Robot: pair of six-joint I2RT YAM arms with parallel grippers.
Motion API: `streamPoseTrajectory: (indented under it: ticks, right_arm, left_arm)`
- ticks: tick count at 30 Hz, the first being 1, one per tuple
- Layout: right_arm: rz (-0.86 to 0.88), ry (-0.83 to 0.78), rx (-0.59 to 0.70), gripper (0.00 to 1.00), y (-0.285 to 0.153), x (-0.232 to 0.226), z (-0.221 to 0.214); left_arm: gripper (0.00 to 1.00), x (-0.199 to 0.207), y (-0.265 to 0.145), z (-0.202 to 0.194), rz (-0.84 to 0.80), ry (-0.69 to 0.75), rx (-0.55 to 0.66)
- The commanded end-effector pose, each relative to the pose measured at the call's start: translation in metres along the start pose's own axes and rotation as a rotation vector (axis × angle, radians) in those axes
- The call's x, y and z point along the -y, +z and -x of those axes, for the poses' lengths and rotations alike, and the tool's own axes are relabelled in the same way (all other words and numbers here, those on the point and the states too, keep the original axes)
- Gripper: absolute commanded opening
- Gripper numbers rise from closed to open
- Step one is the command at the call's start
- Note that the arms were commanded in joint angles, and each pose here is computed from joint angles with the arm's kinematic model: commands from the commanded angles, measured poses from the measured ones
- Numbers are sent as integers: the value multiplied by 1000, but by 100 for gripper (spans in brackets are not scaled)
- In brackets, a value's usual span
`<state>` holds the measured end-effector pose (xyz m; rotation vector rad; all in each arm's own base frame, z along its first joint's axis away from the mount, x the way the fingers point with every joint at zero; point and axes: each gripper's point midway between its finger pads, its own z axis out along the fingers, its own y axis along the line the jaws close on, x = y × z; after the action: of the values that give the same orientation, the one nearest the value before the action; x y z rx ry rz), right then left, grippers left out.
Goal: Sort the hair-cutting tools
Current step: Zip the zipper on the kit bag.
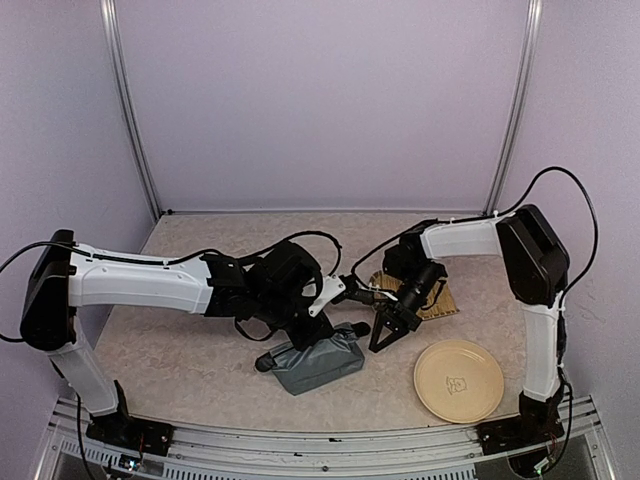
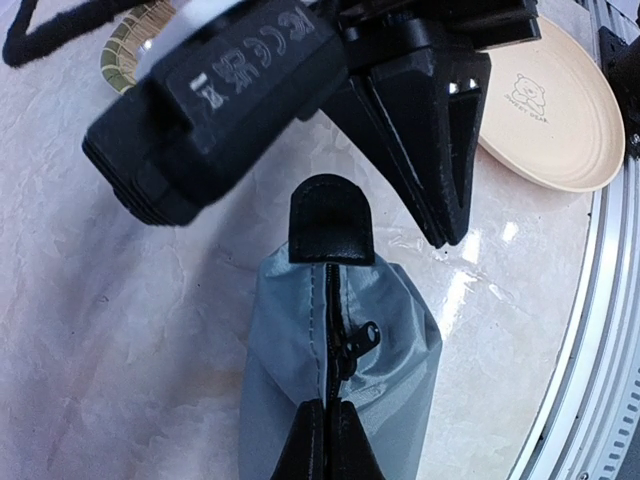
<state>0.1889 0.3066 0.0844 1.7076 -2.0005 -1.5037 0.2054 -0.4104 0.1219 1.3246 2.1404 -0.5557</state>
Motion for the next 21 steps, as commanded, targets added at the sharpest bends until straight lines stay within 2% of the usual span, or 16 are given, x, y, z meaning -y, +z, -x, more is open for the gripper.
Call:
streamPoseTrajectory:
  ticks: [1,2,6,8,9,10,14,16,18,20,21]
  right_arm:
    - [-73,-93,49,0,-23,-9,28]
    - [-83,-108,67,2,-27,-10,35]
    - [-125,-196,82,24,-41,-20,51]
    - [-177,-236,85,47,-58,-25,59]
    - [-219,-254,95,82,-69,-25,65]
    - [-271,-271,108,98,-83,-24,71]
    - [-558,-358,241,100,-154,-14,106]
    - [-721,-374,372,100,-190,-3,129]
    - [-716,-335,449,100,-191,0,119]
    - [-636,-331,510,98,-183,-3,114]
    - [-579,-334,507,84,-173,-3,110]
  left_arm:
    - [0,3,-7,12,-3,13,46]
    - [0,4,-6,14,-6,17,52]
    - [0,6,-6,18,-2,33,58]
    - [0,3,-8,20,15,44,64]
    - [0,1,-8,20,27,50,69]
    - [0,0,-10,21,37,61,79]
    - [0,-2,-13,25,54,130,138]
    - [0,-2,-15,29,62,162,164]
    - [0,-3,-16,31,72,194,174]
    - [0,-5,-16,31,83,219,173]
    - [0,-5,-17,31,84,231,172]
